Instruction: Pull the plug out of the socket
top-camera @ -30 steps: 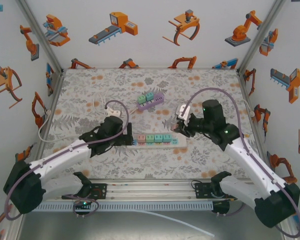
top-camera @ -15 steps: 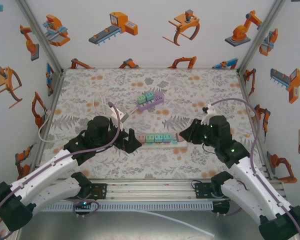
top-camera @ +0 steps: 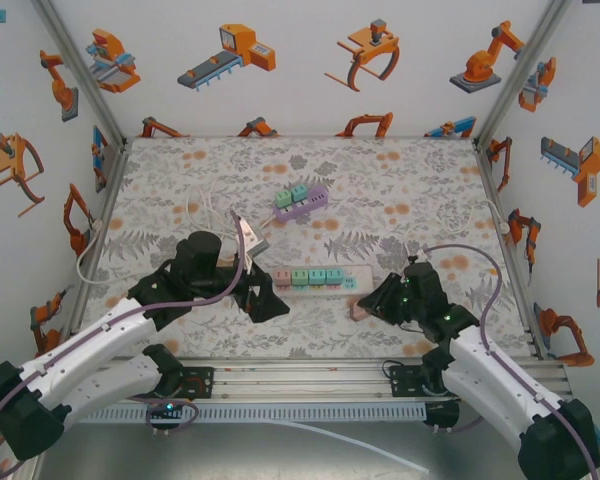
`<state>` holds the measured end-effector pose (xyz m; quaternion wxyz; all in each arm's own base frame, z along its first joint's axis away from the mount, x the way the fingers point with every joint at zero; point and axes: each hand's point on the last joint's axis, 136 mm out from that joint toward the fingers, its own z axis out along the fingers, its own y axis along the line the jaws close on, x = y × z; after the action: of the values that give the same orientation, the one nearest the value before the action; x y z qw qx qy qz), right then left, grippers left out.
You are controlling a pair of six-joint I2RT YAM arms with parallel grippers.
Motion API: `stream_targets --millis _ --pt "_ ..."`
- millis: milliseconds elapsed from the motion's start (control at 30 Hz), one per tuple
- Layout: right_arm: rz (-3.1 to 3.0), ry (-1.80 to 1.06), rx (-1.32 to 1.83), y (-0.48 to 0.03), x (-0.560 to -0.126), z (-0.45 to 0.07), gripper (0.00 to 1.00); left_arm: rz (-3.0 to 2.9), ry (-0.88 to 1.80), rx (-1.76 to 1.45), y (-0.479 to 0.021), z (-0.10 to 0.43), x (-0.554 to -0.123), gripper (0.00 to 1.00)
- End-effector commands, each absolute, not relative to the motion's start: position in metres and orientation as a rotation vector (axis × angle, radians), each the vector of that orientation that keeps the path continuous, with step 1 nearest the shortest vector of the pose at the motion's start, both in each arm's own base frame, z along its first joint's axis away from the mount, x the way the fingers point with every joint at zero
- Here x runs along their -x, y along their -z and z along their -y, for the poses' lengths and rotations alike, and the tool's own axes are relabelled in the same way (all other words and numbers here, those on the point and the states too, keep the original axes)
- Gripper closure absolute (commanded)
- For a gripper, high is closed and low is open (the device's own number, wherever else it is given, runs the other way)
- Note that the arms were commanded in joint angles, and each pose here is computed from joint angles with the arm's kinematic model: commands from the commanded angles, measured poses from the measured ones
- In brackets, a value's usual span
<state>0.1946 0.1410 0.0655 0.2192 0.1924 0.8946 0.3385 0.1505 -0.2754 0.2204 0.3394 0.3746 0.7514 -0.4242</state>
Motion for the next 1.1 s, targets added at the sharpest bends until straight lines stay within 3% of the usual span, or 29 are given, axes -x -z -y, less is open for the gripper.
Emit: stream_targets --millis 0,500,867,1067 --pt "-2.416 -0.956 -0.543 -0.069 -0.203 -0.142 0.85 -1.886 1.137 -1.032 -0.236 0.282 -0.145 0.03" --pt "-2.470 -0.814 -0.570 -0.048 -0.186 -0.120 0.56 -1.910 1.090 -1.008 -0.230 0.281 -0.151 0.03" --pt "-2.444 -0.725 -0.585 -0.064 -0.185 -0.106 0.52 -1.951 1.041 -0.983 -0.222 0.280 -0.156 0.03" --pt "-2.343 -0.653 -0.454 -0.112 -0.199 -0.099 0.51 -1.968 0.978 -0.939 -0.220 0.272 -0.163 0.03"
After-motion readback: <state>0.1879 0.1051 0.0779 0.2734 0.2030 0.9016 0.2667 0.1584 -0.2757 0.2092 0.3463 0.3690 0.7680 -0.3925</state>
